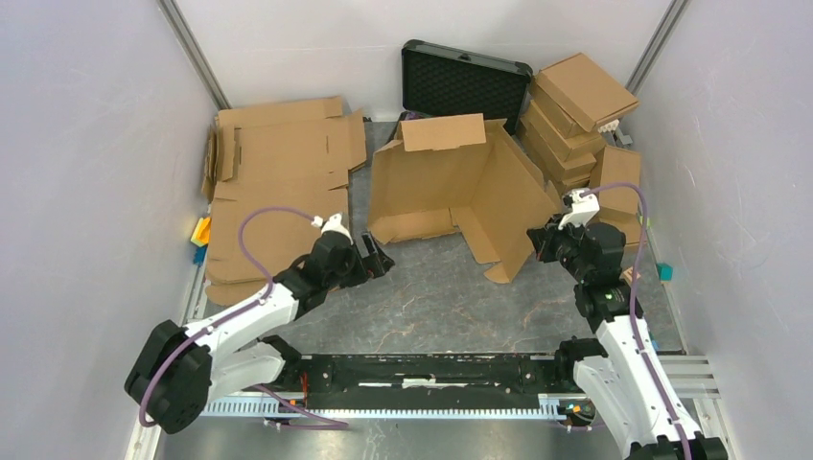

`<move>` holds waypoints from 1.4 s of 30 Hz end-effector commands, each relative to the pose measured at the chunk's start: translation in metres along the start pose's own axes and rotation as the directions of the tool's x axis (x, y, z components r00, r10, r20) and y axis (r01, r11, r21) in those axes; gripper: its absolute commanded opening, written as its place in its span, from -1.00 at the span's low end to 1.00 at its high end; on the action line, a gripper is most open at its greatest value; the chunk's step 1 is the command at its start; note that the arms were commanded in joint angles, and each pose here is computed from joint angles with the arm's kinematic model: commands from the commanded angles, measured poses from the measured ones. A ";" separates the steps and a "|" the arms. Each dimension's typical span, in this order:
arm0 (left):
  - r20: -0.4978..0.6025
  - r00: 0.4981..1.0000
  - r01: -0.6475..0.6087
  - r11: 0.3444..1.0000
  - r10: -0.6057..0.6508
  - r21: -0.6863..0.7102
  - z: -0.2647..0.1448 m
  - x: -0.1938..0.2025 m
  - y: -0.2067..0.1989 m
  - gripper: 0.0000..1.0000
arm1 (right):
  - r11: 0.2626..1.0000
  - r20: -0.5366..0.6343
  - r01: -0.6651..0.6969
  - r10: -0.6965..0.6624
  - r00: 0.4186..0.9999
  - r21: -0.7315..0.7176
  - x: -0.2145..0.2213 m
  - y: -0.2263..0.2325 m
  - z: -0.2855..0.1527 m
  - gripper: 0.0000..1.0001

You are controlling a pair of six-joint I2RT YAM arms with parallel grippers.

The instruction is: Fold the paper box

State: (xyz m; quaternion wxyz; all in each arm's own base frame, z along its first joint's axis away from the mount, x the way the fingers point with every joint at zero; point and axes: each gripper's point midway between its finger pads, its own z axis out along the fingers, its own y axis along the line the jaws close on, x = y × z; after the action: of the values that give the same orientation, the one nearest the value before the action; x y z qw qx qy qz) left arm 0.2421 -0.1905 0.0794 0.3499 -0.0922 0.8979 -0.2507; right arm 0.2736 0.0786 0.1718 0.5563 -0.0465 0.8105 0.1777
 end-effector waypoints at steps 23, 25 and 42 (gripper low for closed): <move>0.093 0.678 0.653 0.655 -0.730 0.380 0.086 -0.054 -0.091 0.94 | 0.997 0.015 -0.064 0.064 0.998 -0.040 -0.001 0.012 -0.008 -1.00; 0.103 0.673 0.658 0.656 -0.732 0.370 0.097 -0.057 -0.089 0.77 | 0.997 0.015 -0.061 0.062 0.998 -0.041 -0.001 0.012 -0.009 -1.00; 0.343 0.909 0.219 0.972 -0.236 0.089 0.018 -0.123 -0.060 -0.96 | 0.956 -0.022 -0.203 0.203 0.979 -0.210 0.011 0.046 -0.014 -1.00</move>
State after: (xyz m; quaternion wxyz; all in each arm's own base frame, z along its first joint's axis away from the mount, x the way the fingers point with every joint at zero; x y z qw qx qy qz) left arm 0.3468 -0.2358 0.1141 0.3973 -0.3369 0.7660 -0.3768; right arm 0.2551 0.0926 0.1714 0.5372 -0.0193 0.8095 0.2361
